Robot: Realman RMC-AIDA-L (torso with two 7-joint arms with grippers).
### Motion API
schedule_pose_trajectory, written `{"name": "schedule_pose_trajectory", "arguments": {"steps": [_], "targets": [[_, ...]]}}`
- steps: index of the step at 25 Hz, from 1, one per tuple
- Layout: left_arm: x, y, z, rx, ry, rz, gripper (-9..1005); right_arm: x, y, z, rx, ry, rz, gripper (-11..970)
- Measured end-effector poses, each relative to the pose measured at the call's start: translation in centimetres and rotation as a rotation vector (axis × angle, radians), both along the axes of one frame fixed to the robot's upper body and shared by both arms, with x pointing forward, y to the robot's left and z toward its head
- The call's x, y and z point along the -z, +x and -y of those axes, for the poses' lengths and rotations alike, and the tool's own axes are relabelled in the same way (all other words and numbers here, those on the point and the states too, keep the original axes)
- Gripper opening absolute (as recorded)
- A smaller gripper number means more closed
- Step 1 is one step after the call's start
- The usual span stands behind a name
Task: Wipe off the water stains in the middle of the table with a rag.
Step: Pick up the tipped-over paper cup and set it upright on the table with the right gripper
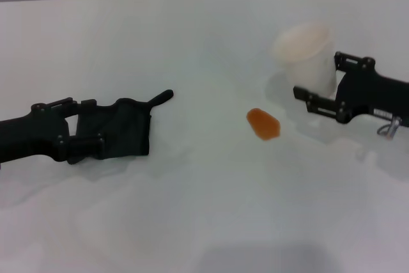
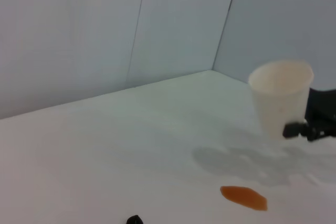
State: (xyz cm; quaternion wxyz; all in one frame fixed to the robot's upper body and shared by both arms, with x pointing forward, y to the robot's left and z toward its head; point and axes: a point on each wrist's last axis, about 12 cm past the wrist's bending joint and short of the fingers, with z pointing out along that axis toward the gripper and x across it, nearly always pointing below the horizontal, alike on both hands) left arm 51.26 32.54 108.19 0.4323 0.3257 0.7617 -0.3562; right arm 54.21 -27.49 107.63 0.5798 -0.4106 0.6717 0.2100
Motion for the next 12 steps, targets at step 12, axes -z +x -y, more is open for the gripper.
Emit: {"name": "schedule_pose_trajectory", "arguments": {"steps": [12], "targets": [[0.0, 0.1, 0.1, 0.001, -0.002, 0.002, 875, 2.1, -0.7, -0.1, -0.009, -0.07, -0.013, 655]]}}
